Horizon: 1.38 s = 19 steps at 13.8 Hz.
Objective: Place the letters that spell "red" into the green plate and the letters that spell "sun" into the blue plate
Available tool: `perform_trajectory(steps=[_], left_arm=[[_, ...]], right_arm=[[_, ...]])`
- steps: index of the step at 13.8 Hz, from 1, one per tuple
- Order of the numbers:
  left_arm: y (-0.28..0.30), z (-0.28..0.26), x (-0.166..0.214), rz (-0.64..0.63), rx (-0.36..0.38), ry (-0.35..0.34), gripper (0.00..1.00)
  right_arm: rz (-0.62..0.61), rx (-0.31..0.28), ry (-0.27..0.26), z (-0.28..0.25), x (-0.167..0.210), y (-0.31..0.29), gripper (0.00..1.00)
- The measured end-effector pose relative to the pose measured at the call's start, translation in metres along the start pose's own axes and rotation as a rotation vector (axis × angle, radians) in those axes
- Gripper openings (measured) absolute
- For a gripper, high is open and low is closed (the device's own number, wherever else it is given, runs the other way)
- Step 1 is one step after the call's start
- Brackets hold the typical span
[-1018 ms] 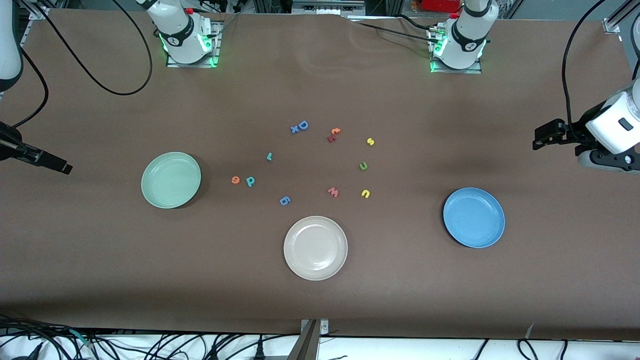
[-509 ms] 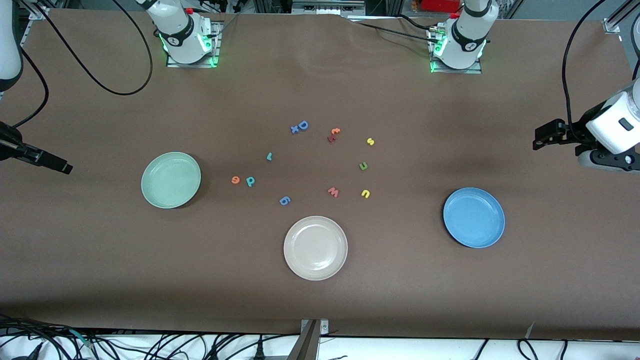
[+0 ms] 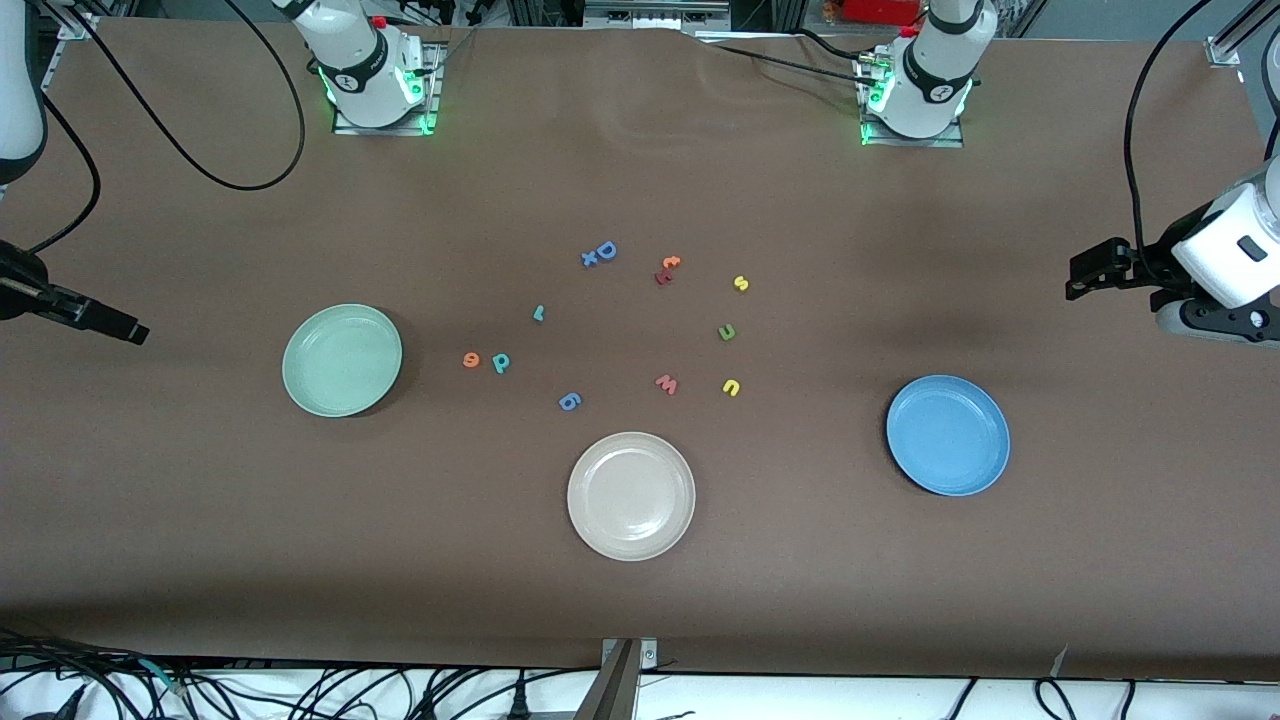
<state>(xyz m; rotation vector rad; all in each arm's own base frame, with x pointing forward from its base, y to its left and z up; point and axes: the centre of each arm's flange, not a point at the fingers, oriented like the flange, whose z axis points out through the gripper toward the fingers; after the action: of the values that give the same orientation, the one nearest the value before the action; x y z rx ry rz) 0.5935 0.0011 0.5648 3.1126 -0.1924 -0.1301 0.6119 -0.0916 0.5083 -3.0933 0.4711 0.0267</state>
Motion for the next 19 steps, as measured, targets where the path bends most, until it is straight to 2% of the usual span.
perform_trajectory(steps=[13,19], left_arm=[[-0.002,0.000,0.000,-0.003,0.000,0.000,1.00],[-0.002,0.000,0.000,-0.004,0.000,0.000,1.00]], right_arm=[[0.013,0.023,-0.017,0.004,-0.009,-0.039,0.99],[0.081,0.036,-0.030,0.006,-0.022,-0.087,0.99]])
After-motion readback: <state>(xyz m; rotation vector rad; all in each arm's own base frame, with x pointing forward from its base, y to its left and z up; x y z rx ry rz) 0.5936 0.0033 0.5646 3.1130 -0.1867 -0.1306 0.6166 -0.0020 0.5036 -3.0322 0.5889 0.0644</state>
